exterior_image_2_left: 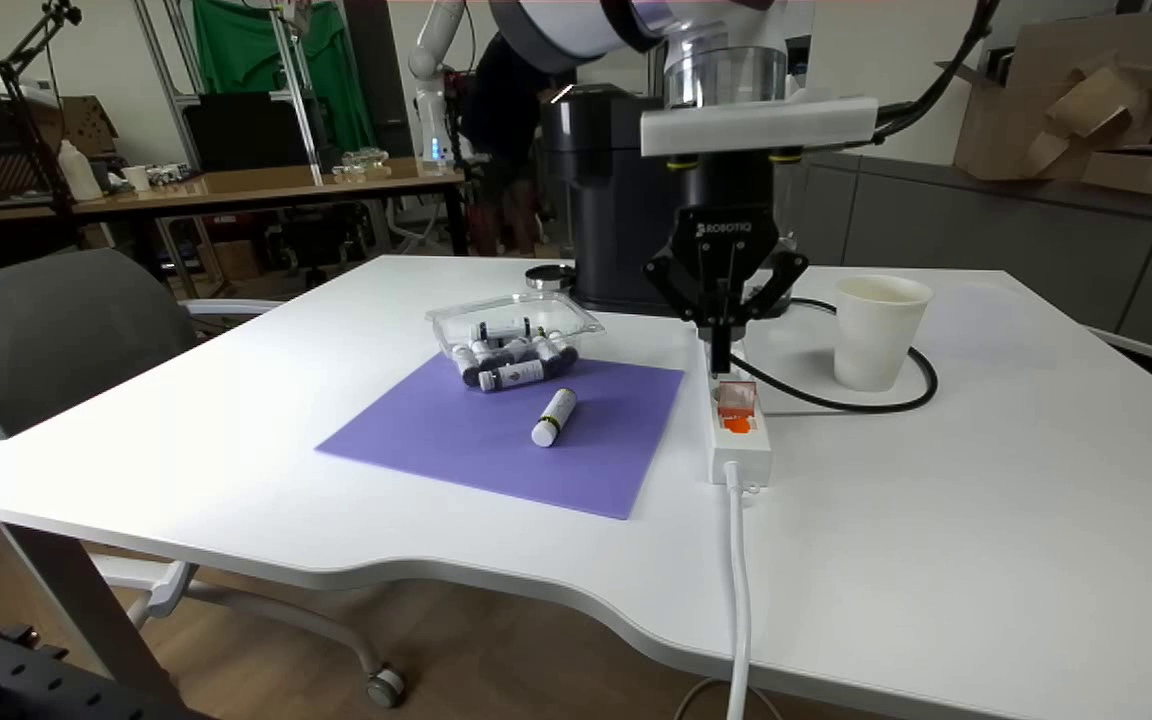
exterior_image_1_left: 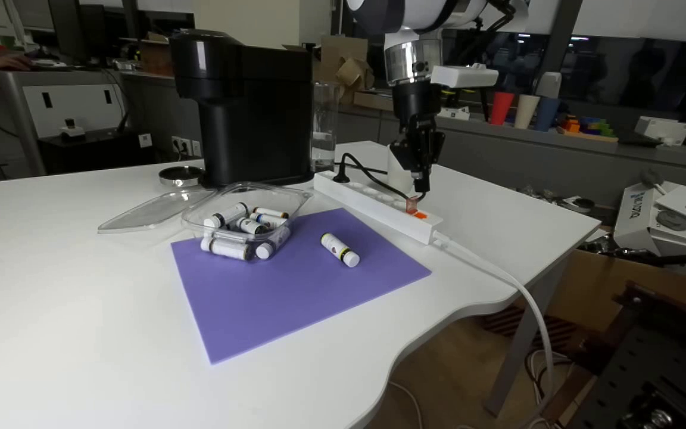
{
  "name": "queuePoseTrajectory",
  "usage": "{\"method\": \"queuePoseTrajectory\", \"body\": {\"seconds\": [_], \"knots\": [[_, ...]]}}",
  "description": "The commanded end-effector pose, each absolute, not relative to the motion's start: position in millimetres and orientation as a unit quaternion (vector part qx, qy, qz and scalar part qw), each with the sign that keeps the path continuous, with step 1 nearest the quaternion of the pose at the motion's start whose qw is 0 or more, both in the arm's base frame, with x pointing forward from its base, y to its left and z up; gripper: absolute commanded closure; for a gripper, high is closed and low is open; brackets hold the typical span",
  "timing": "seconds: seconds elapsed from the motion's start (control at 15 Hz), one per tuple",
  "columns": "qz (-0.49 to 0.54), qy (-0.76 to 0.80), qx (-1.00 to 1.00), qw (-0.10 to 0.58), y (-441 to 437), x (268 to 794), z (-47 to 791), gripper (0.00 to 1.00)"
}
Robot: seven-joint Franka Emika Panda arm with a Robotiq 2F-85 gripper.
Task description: Press the power button on the extension cord.
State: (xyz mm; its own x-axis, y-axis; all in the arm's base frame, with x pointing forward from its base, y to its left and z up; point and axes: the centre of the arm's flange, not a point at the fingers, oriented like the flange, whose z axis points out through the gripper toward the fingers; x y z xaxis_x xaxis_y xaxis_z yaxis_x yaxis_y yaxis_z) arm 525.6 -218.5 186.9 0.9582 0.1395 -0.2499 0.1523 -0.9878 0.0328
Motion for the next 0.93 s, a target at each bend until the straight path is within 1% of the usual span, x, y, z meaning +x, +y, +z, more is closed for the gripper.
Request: {"method": "queuePoseTrajectory", "body": {"seconds": [0.0, 0.4, 0.87], "knots": [[-0.109, 0.079, 0.990, 0.045, -213.2, 521.2, 185.1, 1.00], [-0.029, 0.102, 0.991, 0.087, -201.9, 497.6, 164.4, 1.00], [0.007, 0.094, 0.992, 0.083, -209.9, 482.7, 153.9, 1.00]]}}
